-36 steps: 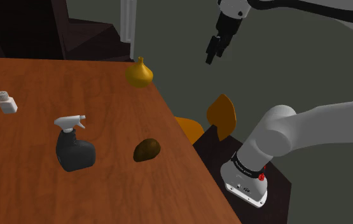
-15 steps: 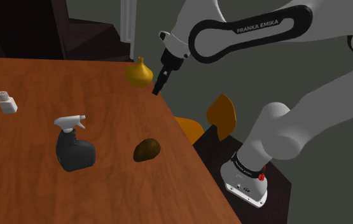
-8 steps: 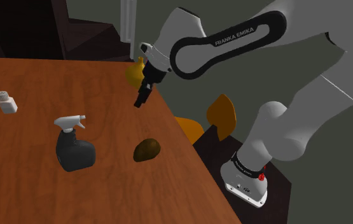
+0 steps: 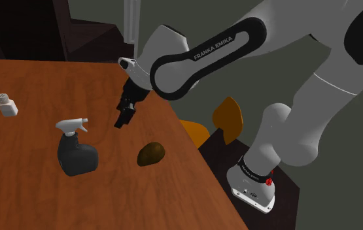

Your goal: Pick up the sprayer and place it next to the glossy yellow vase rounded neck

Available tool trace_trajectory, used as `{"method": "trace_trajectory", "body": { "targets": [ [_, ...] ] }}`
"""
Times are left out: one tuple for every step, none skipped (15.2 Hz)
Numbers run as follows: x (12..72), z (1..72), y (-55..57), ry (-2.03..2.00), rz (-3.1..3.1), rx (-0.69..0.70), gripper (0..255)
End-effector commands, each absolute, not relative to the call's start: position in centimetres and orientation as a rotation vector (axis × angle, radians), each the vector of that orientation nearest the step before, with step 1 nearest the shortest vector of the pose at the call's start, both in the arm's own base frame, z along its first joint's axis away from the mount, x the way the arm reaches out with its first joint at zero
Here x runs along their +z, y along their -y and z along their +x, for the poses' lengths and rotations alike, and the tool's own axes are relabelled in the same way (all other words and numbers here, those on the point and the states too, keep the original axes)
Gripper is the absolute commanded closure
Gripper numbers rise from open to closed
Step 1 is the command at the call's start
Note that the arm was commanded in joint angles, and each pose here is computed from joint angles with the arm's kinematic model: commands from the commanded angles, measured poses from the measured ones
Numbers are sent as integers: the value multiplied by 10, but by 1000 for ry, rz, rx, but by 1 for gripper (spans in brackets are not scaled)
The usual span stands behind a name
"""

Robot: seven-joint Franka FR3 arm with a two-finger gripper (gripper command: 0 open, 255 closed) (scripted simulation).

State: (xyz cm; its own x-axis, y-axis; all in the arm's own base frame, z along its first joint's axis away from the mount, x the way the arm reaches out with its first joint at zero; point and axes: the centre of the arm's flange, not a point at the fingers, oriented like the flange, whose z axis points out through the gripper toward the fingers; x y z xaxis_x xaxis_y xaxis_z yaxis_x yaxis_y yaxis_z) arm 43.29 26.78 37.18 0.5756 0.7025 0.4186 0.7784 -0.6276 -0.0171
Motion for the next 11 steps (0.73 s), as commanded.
{"method": "trace_trajectory", "body": {
  "targets": [
    [361,435,-290,1297,-2552,-583,0],
    [357,435,-300,1324,-2525,-594,0],
    [352,434,-311,1351,-2497,-603,0],
    [348,434,-321,1378,-2469,-613,0],
    [343,433,-332,1404,-2441,-623,0],
    [339,432,-342,1429,-2412,-632,0],
    [335,430,-353,1454,-2383,-641,0],
    [331,429,-363,1479,-2354,-650,0],
    [330,429,-364,1482,-2351,-651,0],
    [326,430,-366,1482,-2351,-651,0],
    [321,431,-369,1482,-2351,-651,0]
  ]
}}
